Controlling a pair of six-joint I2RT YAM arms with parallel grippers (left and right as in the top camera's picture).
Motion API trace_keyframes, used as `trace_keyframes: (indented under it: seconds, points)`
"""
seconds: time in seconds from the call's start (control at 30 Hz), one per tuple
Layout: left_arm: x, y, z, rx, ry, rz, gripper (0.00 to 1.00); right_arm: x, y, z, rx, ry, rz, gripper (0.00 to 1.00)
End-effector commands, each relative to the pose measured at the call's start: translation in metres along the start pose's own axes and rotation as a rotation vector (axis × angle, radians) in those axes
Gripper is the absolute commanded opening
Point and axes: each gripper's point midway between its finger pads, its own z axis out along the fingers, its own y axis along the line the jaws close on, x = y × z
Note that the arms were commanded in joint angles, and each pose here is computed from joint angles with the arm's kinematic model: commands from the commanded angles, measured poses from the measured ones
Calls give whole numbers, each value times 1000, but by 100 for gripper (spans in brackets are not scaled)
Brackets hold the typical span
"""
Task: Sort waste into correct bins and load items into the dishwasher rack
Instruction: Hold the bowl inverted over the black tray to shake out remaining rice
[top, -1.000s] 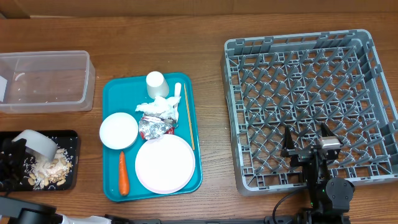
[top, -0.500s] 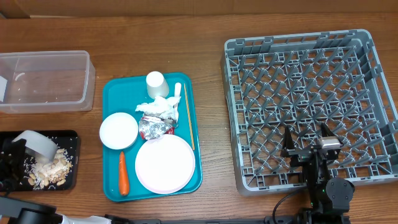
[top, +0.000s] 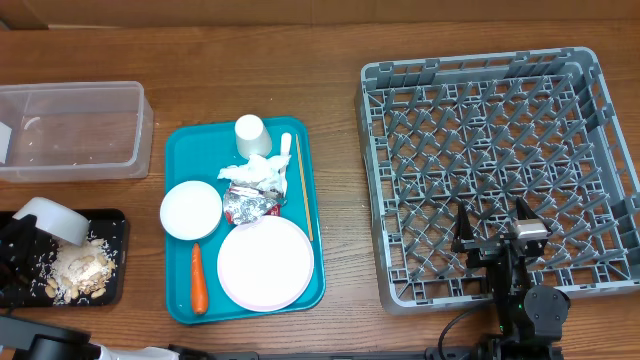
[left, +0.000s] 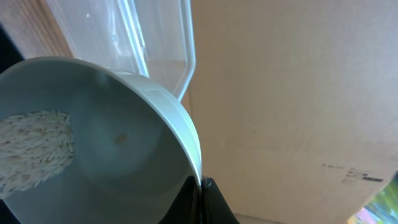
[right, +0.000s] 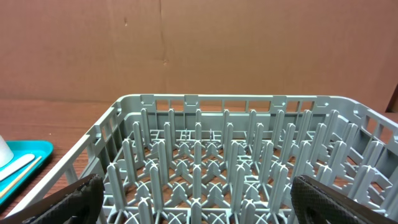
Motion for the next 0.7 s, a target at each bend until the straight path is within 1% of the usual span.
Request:
trace_keyframes:
  seconds: [0.0, 0.07, 0.13, 0.17, 0.2, 0.43, 0.5, 0.57, 0.63, 0.67]
  points:
    - [0, -2, 1, 25, 1, 1, 4, 1, 0, 0, 0, -5, -1, 100]
    - [0, 5, 0, -15, 2, -31, 4, 2, 0, 0, 0, -5, -1, 100]
    - [-1, 0, 0, 15, -2, 11, 4, 1, 0, 0, 0, -5, -1, 100]
    - [-1, -8, 1, 56, -4, 63, 4, 2, 0, 0, 0, -5, -1, 100]
    - [0, -11, 2, 75, -2, 73, 4, 1, 0, 0, 0, -5, -1, 100]
    - [0, -18, 2, 112, -6, 77, 4, 2, 0, 0, 0, -5, -1, 100]
    - [1, -14, 2, 92, -3, 70, 4, 1, 0, 0, 0, -5, -1, 100]
    - [2, -17, 2, 105, -2, 57, 4, 1, 0, 0, 0, -5, -1, 100]
    - [1, -22, 1, 137, -9, 81, 4, 2, 0, 0, 0, -5, -1, 100]
    - [2, -20, 1, 127, -7, 82, 4, 2, 0, 0, 0, -5, -1, 100]
